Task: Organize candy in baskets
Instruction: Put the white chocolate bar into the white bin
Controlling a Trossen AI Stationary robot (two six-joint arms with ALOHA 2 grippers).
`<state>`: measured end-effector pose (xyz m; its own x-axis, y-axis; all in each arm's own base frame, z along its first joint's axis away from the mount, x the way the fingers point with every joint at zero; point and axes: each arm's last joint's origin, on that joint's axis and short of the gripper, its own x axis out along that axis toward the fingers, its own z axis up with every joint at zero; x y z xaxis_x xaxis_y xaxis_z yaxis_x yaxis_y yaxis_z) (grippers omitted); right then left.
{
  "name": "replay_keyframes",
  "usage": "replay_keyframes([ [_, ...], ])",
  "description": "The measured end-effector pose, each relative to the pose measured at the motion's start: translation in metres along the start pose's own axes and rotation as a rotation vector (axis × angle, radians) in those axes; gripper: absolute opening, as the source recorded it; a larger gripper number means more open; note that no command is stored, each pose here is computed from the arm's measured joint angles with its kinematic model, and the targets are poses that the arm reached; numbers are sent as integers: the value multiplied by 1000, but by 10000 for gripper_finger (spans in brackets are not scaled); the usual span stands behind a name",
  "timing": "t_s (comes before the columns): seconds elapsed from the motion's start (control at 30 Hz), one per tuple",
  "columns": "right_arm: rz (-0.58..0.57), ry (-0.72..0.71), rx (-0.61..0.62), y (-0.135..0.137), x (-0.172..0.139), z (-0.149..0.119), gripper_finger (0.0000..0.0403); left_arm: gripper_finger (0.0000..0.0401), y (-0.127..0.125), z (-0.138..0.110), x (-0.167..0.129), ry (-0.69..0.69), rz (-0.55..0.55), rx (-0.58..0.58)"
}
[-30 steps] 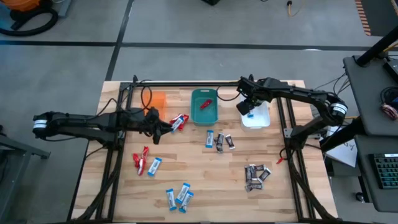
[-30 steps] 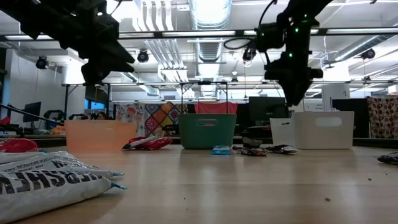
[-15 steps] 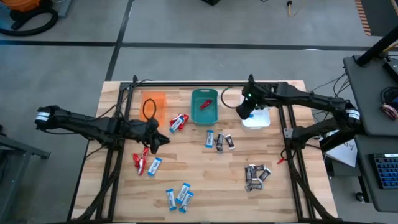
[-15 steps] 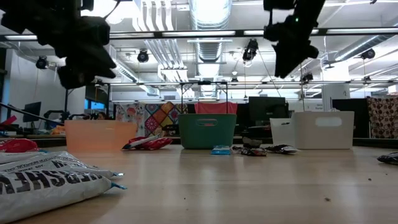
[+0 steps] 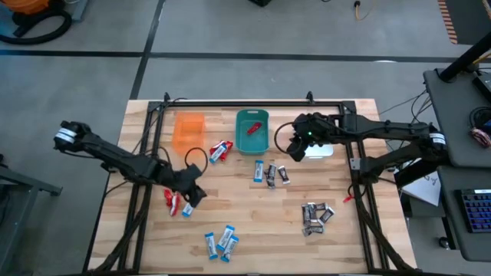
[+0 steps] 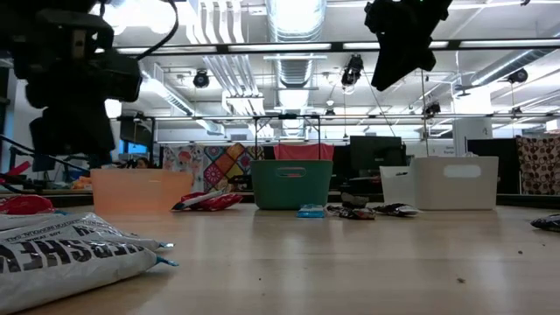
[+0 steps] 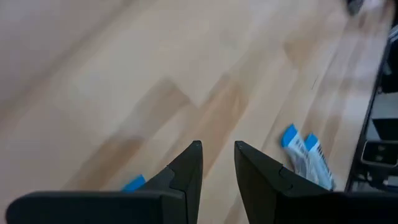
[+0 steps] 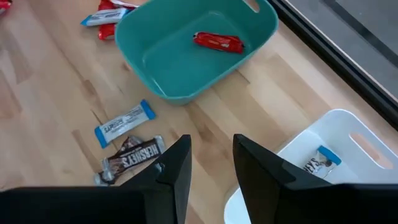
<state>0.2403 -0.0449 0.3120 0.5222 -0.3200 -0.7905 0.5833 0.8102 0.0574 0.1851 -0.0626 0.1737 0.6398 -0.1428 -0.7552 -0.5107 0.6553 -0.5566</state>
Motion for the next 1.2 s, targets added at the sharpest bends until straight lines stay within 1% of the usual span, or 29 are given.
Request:
replay_keyframes([
  [0.07,3,1,-4,1,0,0,106,77,-1,-5,4,32,11,-17],
  [0.2,2,1,-6,1,0,0,102,77,-8,-8,6,90,88,-18],
  [0.4,3,-2,-12,1,0,0,100,77,-25,-6,7,181,272,44],
  [0.5,3,-2,-13,1,0,0,100,77,-26,-7,13,222,355,59],
  [0.7,3,-2,-15,1,0,0,100,77,-32,-9,25,281,419,8],
  [0.9,3,-2,-17,1,0,0,100,78,-42,-5,28,304,487,-2],
  [1.03,3,-2,-17,1,0,0,100,96,-45,-4,30,312,540,10],
  [1.2,3,-1,-18,1,0,0,100,145,-43,-8,39,322,580,0],
])
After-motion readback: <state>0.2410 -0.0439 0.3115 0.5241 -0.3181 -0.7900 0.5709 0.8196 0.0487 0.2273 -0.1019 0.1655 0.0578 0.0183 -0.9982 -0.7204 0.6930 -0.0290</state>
